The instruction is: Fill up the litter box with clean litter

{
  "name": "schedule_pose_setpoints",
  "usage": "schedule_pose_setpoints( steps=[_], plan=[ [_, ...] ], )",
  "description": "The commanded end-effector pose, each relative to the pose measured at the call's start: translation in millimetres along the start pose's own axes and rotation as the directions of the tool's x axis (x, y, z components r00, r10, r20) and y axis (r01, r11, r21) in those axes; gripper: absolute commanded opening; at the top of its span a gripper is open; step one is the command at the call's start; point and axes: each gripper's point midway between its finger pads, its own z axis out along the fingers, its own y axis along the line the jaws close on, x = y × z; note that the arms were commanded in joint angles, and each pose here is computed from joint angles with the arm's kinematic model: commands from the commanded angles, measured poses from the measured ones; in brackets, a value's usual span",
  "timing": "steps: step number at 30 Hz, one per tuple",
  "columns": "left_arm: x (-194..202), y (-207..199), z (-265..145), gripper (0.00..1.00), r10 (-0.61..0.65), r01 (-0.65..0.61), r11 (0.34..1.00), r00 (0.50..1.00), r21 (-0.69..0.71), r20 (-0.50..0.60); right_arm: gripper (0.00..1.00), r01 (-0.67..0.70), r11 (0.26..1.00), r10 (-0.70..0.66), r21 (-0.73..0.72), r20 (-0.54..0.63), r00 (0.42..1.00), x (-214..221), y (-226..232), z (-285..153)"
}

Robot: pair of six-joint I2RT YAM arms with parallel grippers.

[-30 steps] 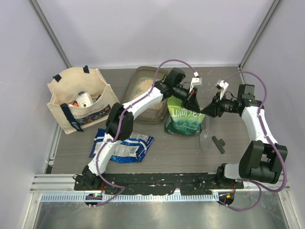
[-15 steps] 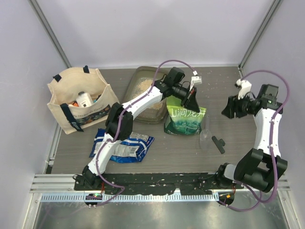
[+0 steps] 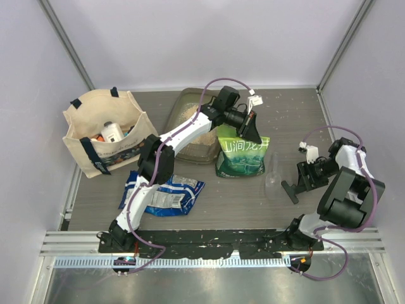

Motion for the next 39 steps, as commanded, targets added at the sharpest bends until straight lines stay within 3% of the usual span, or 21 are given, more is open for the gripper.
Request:
schedule_pose_setpoints(
  steps=[1, 6, 18, 22, 24, 27, 33, 37, 39],
  plan=[
    [-23, -4, -22, 0.0, 0.023, -0.021, 0.998, 0.998, -0.054, 0.053, 0.53, 0.03, 1.0, -0.03, 0.006, 0.002, 1.0, -11, -17, -1],
    [-22, -5, -23, 0.0, 0.027, -0.024, 0.998, 0.998, -0.056, 0.053, 0.47, 0.006, 0.996, -0.005, -0.085, 0.005, 1.0, -13, -12, 15],
    [-18, -2, -23, 0.0, 0.021, -0.017, 0.998, 0.999, -0.067, 0.048, 0.41, -0.047, 0.991, 0.049, -0.122, 0.013, 0.999, -17, -21, 39],
    [-18, -1, -22, 0.0, 0.021, -0.017, 0.997, 0.999, -0.07, 0.048, 0.32, -0.066, 0.986, 0.068, -0.156, 0.009, 0.998, -17, -19, 46],
    [-19, -1, -23, 0.0, 0.022, -0.019, 0.997, 0.999, -0.07, 0.049, 0.19, -0.05, 0.983, 0.054, -0.175, 0.021, 0.998, -18, -15, 45],
    [-17, 0, -22, 0.0, 0.021, -0.018, 0.998, 0.999, -0.068, 0.046, 0.02, -0.022, 0.982, 0.033, -0.186, 0.053, 0.998, -23, -8, 33],
    [-11, 2, -19, 0.0, 0.019, -0.017, 0.998, 0.999, -0.061, 0.042, 0.02, 0.024, 0.999, -0.019, -0.023, 0.196, 0.98, -53, -9, -35],
    [-19, -6, -19, 0.0, 0.109, -0.105, 0.991, 0.993, -0.084, 0.043, 0.01, 0.055, 0.995, -0.084, 0.086, 0.381, 0.921, -99, -3, -89],
    [-18, -5, -20, 0.0, 0.136, -0.132, 0.986, 0.99, -0.106, 0.033, 0.01, 0.044, 0.997, -0.067, 0.061, 0.445, 0.893, -117, 0, -98]
  ],
)
